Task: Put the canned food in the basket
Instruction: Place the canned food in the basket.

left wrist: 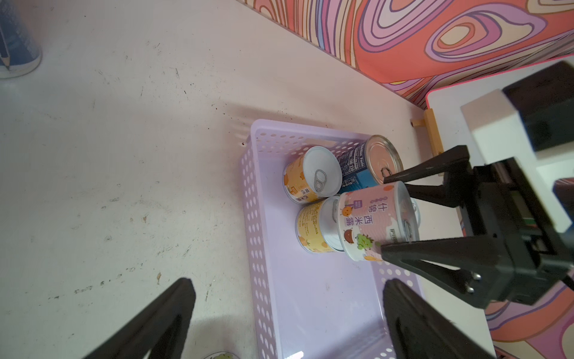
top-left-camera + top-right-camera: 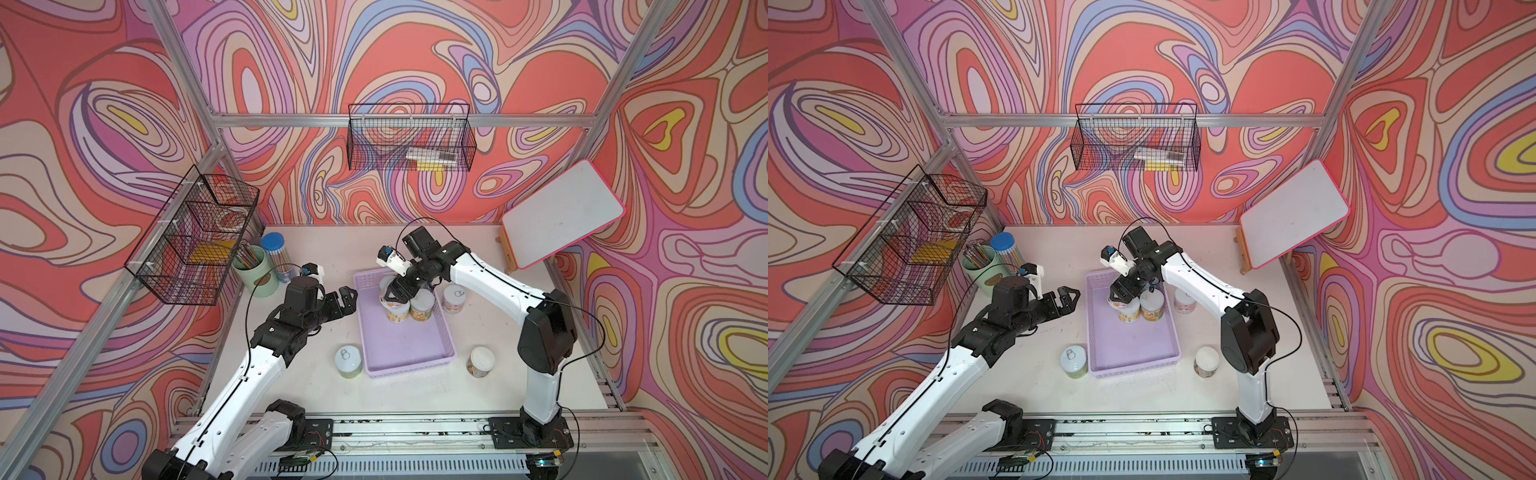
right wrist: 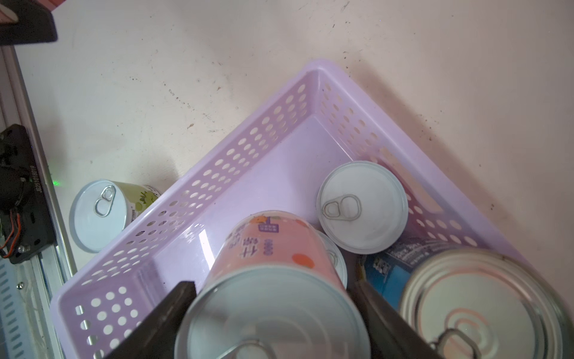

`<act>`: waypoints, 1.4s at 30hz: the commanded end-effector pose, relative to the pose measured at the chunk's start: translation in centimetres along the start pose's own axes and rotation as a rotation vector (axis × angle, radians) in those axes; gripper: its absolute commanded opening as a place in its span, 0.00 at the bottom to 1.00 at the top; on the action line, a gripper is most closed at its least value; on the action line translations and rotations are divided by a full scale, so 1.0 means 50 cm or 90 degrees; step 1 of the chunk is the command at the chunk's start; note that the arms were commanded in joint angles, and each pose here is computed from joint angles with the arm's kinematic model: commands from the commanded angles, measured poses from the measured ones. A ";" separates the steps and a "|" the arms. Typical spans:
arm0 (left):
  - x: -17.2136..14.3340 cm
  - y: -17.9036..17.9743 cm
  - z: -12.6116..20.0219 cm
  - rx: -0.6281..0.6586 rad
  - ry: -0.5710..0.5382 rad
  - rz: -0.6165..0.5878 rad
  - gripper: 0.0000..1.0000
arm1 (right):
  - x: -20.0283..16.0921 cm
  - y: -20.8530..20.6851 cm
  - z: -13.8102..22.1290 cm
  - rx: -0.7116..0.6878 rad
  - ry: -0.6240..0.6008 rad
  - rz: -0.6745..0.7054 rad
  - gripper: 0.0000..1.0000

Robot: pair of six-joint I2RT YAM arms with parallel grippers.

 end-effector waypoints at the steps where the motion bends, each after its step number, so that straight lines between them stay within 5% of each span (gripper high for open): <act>1: -0.016 0.011 0.004 -0.022 0.015 0.038 0.99 | 0.037 0.031 0.013 0.043 -0.022 0.086 0.33; 10: -0.014 0.050 0.006 -0.061 0.002 0.130 0.99 | 0.056 0.058 -0.044 0.031 0.018 0.155 0.33; 42: -0.022 0.091 0.040 -0.026 -0.022 0.170 0.99 | 0.079 0.024 -0.192 -0.074 0.052 0.218 0.32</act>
Point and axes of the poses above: each gripper's point midway between its finger pads, its own z axis back along the fingers, its own y axis along the line the jaws close on, x = y × z, the point moved 4 cm from there along z, back along the fingers, and after that the axes turned 11 degrees about -z, right-handed, at the moved point
